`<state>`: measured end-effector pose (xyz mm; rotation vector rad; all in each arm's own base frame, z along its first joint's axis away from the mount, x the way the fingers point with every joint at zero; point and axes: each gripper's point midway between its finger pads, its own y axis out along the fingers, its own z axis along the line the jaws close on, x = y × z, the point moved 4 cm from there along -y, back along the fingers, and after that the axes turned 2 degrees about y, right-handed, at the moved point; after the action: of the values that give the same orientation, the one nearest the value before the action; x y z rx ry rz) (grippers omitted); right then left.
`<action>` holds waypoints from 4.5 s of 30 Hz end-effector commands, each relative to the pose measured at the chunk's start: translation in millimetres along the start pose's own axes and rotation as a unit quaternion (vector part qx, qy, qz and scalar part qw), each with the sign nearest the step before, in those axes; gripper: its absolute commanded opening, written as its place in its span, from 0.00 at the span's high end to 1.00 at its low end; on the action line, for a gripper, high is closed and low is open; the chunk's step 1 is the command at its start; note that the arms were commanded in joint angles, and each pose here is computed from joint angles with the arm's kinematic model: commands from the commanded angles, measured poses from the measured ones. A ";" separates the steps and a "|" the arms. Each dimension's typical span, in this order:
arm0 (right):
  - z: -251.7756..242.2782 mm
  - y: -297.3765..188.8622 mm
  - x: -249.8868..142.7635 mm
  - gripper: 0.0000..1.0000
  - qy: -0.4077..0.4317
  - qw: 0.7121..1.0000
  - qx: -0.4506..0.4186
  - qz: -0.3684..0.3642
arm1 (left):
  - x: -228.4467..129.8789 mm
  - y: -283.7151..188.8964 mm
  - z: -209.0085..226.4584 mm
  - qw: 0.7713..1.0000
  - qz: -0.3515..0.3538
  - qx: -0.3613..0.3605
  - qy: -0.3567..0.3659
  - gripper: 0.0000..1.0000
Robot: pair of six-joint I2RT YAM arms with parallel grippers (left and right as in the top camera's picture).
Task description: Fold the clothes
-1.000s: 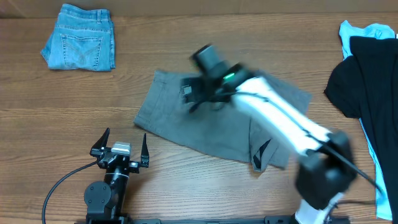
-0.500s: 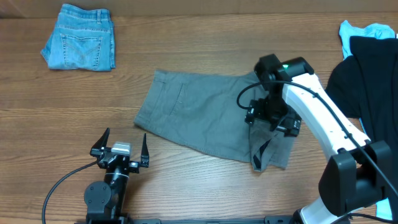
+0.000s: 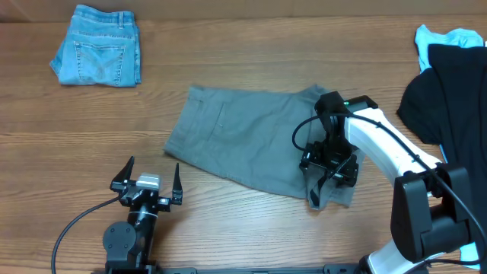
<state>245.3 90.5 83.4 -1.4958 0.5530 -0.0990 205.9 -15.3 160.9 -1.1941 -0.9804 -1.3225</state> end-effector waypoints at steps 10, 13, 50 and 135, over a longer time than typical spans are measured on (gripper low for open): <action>15.5 14.0 -3.0 0.28 -0.033 0.999 0.033 -0.003 | -1.2 -0.1 1.5 1.000 0.001 0.004 0.009 0.00; 19.4 22.8 -6.4 0.32 -0.046 0.998 0.034 -0.006 | -1.2 -0.1 1.5 1.000 0.001 0.004 0.009 0.00; -59.6 -17.9 54.0 0.96 0.086 0.994 -0.024 -0.064 | -1.2 -0.1 1.5 1.000 0.001 0.004 0.009 0.00; -100.1 -88.5 211.4 0.96 0.138 0.952 -0.002 -0.273 | -1.2 -0.1 1.5 1.000 0.001 0.004 0.009 0.00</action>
<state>412.6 -74.1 103.6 -1.5147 0.3533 -0.7070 205.9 -15.3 161.0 -1.1942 -0.9810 -1.3226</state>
